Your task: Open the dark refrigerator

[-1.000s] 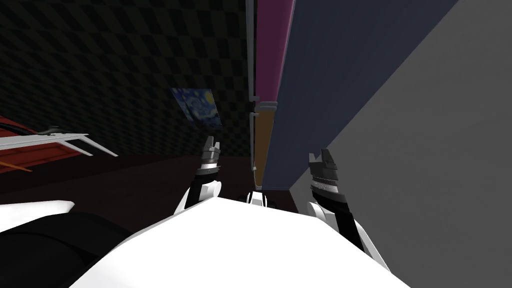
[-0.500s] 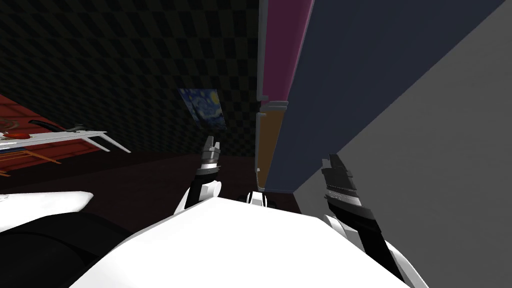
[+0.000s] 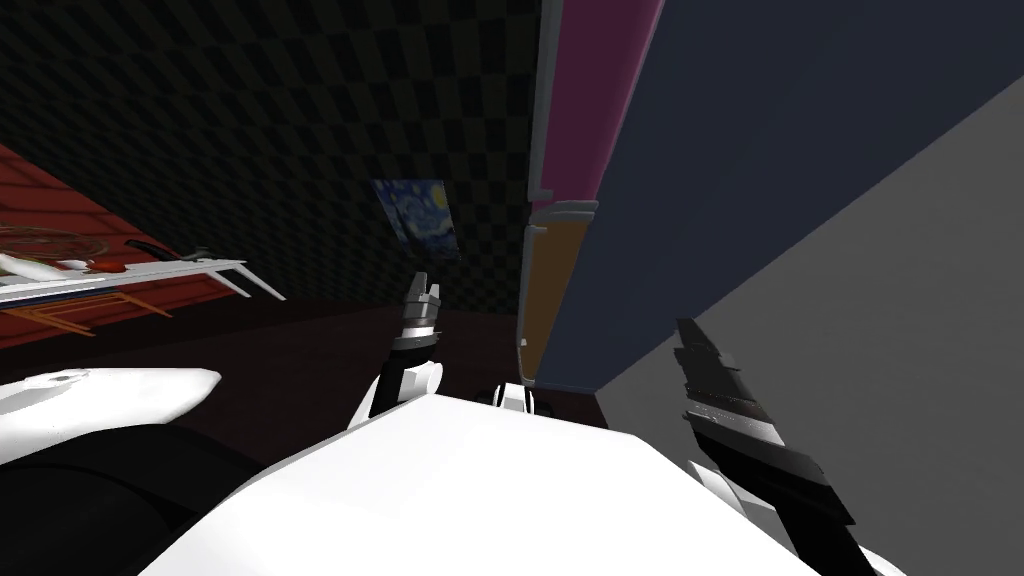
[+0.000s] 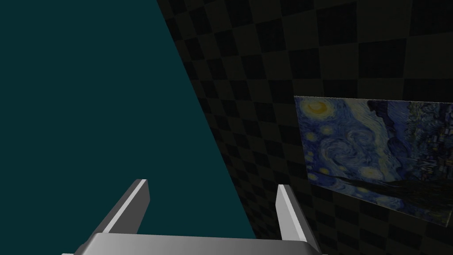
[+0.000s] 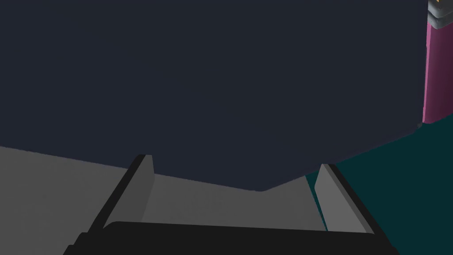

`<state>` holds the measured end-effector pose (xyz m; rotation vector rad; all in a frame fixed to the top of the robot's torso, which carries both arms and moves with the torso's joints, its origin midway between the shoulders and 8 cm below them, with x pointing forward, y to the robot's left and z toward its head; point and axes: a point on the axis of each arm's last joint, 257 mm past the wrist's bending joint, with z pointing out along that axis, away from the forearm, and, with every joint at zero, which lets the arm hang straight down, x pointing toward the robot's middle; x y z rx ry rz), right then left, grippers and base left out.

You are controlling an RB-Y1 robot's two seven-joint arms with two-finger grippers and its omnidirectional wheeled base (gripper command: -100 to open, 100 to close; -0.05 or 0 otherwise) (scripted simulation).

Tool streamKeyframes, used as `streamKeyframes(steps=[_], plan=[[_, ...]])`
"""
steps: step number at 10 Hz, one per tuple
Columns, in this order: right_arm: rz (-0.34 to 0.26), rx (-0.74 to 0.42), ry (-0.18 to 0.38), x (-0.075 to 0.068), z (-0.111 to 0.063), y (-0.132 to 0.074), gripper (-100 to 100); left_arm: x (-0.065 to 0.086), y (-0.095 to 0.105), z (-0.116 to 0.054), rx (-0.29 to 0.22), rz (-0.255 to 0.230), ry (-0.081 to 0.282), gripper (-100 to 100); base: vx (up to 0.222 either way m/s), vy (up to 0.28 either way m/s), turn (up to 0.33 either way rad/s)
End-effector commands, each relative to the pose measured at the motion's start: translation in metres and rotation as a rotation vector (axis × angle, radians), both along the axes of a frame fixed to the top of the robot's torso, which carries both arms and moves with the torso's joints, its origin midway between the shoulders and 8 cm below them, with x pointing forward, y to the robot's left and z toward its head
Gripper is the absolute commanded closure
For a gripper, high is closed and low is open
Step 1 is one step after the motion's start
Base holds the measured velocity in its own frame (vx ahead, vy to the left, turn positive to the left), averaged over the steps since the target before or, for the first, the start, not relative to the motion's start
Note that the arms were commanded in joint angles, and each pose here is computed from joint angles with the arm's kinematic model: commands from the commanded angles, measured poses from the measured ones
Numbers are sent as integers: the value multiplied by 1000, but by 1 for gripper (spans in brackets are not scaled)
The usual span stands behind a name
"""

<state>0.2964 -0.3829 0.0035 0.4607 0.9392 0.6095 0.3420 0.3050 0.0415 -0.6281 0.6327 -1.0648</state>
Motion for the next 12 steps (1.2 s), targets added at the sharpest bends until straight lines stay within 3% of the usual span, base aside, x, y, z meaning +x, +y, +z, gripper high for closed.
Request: streamKeyframes(steps=[1,2,6,9,10,11,12], plan=[[-102,-109,58,-14,-3,-24,-100,0,0,0,0,0,0,0,30,47,82],[-109,-115,57,-15,-1,-26,-100,0,0,0,0,0,0,0,22,41,52],[-292,-328,186,-49,-5,-67,-100,0,0,0,0,0,0,0,41,72,118],[-371,-425,234,-64,0,-84,-100,0,0,0,0,0,0,0,36,52,89],[-425,-497,283,-76,-1,-96,-100,0,0,0,0,0,0,0,36,58,131],[-435,-507,283,-78,2,-98,-100,0,0,0,0,0,0,0,32,50,67],[-489,-581,333,-91,3,-109,-100,0,0,0,0,0,0,0,27,58,175]])
